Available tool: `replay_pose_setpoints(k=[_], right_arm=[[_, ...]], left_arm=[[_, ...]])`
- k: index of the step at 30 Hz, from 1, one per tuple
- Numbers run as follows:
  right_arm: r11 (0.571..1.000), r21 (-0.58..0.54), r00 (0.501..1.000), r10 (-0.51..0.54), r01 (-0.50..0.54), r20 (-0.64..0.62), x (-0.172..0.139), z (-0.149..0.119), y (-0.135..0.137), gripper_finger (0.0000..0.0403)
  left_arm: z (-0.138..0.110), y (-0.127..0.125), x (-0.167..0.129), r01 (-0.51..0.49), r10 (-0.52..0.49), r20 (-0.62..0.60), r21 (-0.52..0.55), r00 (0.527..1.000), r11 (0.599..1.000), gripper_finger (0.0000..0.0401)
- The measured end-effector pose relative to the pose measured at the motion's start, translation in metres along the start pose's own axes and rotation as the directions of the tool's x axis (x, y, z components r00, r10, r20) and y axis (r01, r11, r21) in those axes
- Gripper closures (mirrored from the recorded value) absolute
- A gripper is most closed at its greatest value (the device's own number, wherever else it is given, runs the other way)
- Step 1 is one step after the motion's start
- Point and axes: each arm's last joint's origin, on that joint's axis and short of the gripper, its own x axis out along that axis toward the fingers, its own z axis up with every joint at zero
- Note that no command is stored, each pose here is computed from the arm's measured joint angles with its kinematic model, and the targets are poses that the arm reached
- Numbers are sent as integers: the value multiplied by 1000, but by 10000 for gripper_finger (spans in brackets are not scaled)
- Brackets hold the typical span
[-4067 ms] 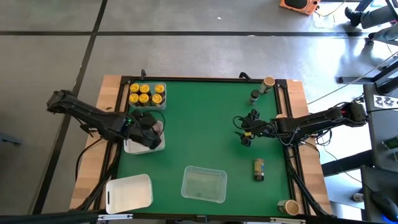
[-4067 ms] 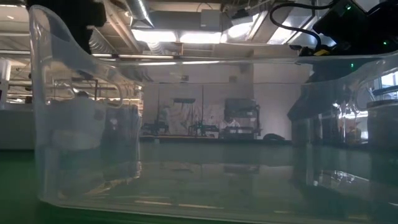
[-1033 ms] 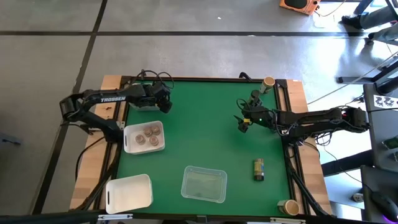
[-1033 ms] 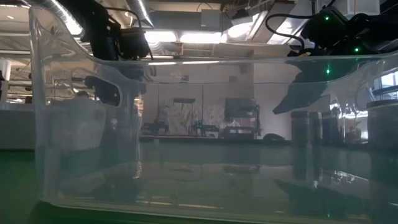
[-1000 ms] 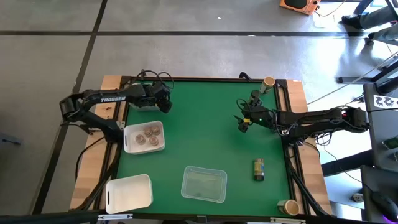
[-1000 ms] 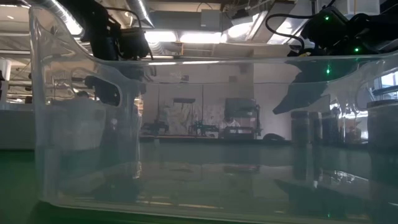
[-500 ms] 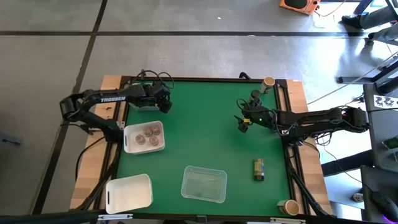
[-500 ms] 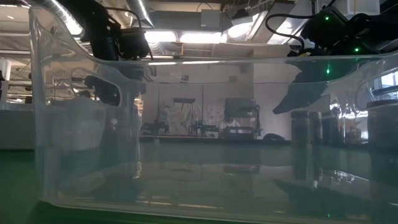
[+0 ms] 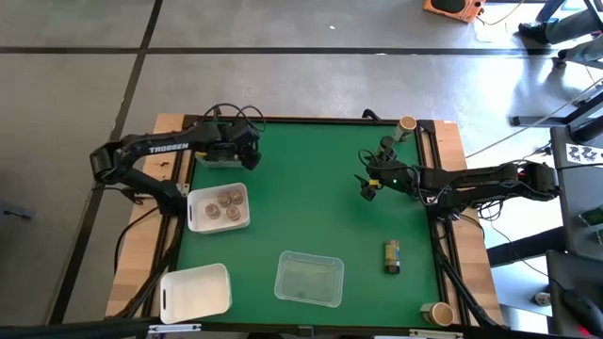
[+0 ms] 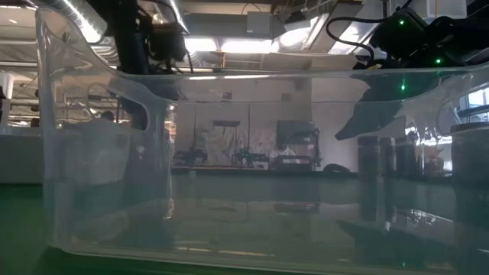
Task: Sort spices by type
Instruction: Put the yellow spice bottle from the top transparent bin into the bottom white bin
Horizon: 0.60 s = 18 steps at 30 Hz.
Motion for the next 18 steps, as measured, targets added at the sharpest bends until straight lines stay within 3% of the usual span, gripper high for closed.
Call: replay_pose_setpoints(k=[7,18], right_arm=[[1000,0,1000,0,0,0,0,0,0,65],[1000,3,1000,-1,1,21,0,2,0,65]], left_arm=[[11,-3,-35,44,-45,60,16,997,999,184],[2,-8,-92,147,-159,147,90,976,985,182]])
